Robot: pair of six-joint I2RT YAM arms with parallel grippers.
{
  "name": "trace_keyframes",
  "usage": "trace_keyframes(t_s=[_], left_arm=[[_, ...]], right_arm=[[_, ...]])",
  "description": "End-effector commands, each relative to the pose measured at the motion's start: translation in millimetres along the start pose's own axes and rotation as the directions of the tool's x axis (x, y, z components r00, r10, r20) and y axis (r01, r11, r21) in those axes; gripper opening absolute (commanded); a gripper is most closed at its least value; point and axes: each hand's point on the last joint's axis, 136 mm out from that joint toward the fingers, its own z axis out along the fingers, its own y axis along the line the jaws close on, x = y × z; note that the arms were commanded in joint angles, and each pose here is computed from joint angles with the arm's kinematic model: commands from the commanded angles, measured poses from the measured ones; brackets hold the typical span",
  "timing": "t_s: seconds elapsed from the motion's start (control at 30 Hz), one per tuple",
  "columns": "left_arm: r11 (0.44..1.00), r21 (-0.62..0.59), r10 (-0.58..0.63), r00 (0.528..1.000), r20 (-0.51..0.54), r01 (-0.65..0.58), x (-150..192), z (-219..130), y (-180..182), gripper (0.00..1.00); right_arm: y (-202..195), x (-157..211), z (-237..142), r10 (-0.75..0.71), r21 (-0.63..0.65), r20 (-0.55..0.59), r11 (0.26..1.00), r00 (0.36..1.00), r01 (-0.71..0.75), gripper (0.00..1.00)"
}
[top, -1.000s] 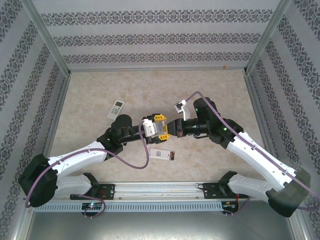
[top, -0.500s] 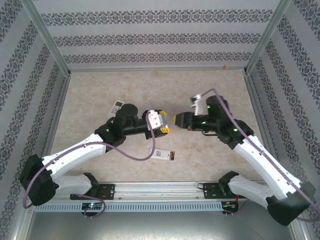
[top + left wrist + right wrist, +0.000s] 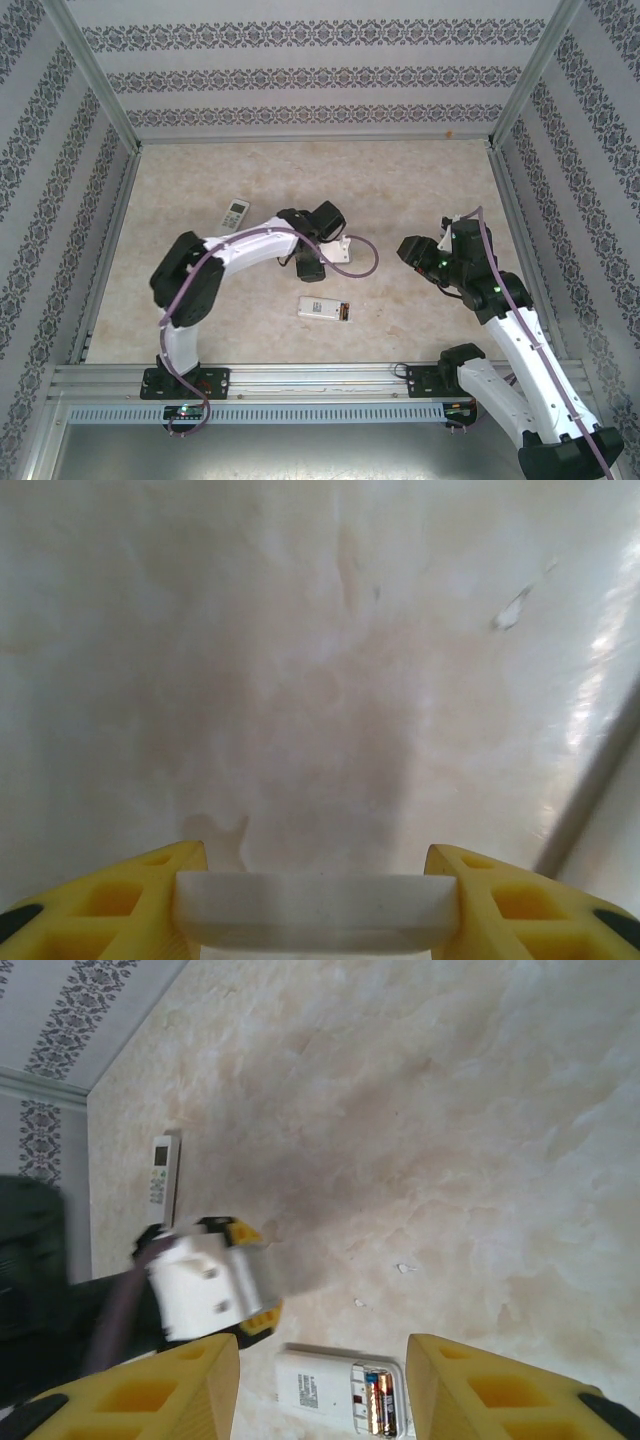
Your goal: Load the batteries into the remote control
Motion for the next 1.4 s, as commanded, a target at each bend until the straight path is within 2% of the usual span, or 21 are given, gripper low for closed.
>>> trace_keyframes(t_s=[0.0,0.1,0.2,0.3,0.4,0.47,0.53,0.6,0.63,0.7,0.73,0.77,0.8,0.87,0.93,1.0,1.07,1.17,1.27,1.37], left_arm=[[0.997,0.003,0.082,0.994,-0.076,-0.082,3.9,9.9,5.7,0.39],[0.994,0.02,0.11,0.99,-0.089,-0.108,0.1,29.6,7.6,0.44],[0.993,0.037,0.117,0.99,-0.082,-0.114,-3.3,36.8,7.2,0.56],[0.993,0.039,0.111,0.993,-0.046,-0.11,-10.6,27.8,7.3,0.75],[0.995,0.028,0.097,0.994,0.045,-0.099,-20.7,5.9,6.8,0.87],[0.997,0.019,0.064,0.984,0.166,-0.068,-31.9,-20.0,6.3,0.97],[1.0,0.015,-0.005,0.949,0.315,0.001,-40.7,-53.8,9.2,1.0],[0.993,0.025,-0.11,0.863,0.493,0.112,-43.1,-96.8,17.5,1.0],[0.98,0.048,-0.186,0.79,0.584,0.195,-38.7,-120.5,24.7,1.0],[0.924,0.126,-0.335,0.605,0.723,0.36,-23.2,-163.0,41.4,1.0],[0.876,0.202,-0.421,0.49,0.763,0.438,-10.5,-181.6,46.1,1.0],[0.821,0.279,-0.494,0.376,0.784,0.498,3.4,-196.7,50.6,1.0],[0.77,0.344,-0.549,0.284,0.786,0.537,14.6,-207.8,53.1,1.0],[0.607,0.484,-0.686,0.109,0.719,0.63,41.8,-212.1,52.0,1.0],[0.463,0.57,-0.779,0.004,0.627,0.679,63.6,-205.3,45.3,1.0],[0.334,0.627,-0.844,-0.073,0.532,0.704,81.1,-193.1,34.0,1.0],[0.254,0.677,-0.88,-0.126,0.458,0.691,89.7,-183.4,20.0,1.0],[0.199,0.737,-0.906,-0.166,0.389,0.645,91.9,-174.6,2.0,1.0],[0.151,0.759,-0.92,-0.191,0.342,0.633,96.1,-166.4,-9.0,1.0],[0.144,0.758,-0.919,-0.198,0.34,0.637,100.5,-162.6,-14.8,1.0]], right_arm=[[-5.3,10.7,3.6,0.01,-0.009,-0.04,1.0,0.999,-0.01,0.5],[-4.1,15.1,5.3,0.0,-0.021,-0.064,1.0,0.998,-0.002,0.54],[0.2,15.5,3.2,-0.025,-0.033,-0.075,0.999,0.997,0.023,0.6],[4.9,11.9,1.1,-0.059,-0.036,-0.074,0.998,0.996,0.057,0.64],[11.9,4.1,1.2,-0.104,-0.034,-0.069,0.994,0.992,0.101,0.65],[23.3,-4.2,0.9,-0.161,-0.055,-0.058,0.986,0.985,0.158,0.66],[37.1,-12.7,0.1,-0.251,-0.076,-0.036,0.966,0.967,0.247,0.68],[51.5,-19.7,1.0,-0.409,-0.068,0.001,0.911,0.913,0.408,0.71],[58.2,-21.8,3.7,-0.498,-0.05,0.014,0.866,0.867,0.498,0.72],[71.8,-20.7,13.6,-0.662,-0.022,0.02,0.749,0.749,0.662,0.72],[79.0,-17.2,21.6,-0.737,-0.013,0.013,0.675,0.675,0.737,0.72],[86.8,-10.6,30.6,-0.808,-0.021,0.003,0.589,0.589,0.808,0.72],[92.7,-3.6,39.1,-0.858,-0.035,-0.009,0.514,0.514,0.857,0.72],[98.4,13.0,61.1,-0.933,-0.065,-0.061,0.358,0.355,0.931,0.74],[95.4,28.0,82.5,-0.963,-0.111,-0.137,0.249,0.233,0.962,0.75],[90.4,42.7,101.1,-0.965,-0.175,-0.215,0.186,0.147,0.967,0.77],[83.7,57.8,119.7,-0.953,-0.256,-0.288,0.173,0.095,0.951,0.79],[75.2,72.0,149.0,-0.92,-0.314,-0.384,0.209,0.078,0.926,0.86],[65.0,86.7,172.5,-0.878,-0.358,-0.478,0.233,0.037,0.904,0.88],[50.6,91.7,197.7,-0.84,-0.354,-0.543,0.23,0.001,0.906,0.91]])
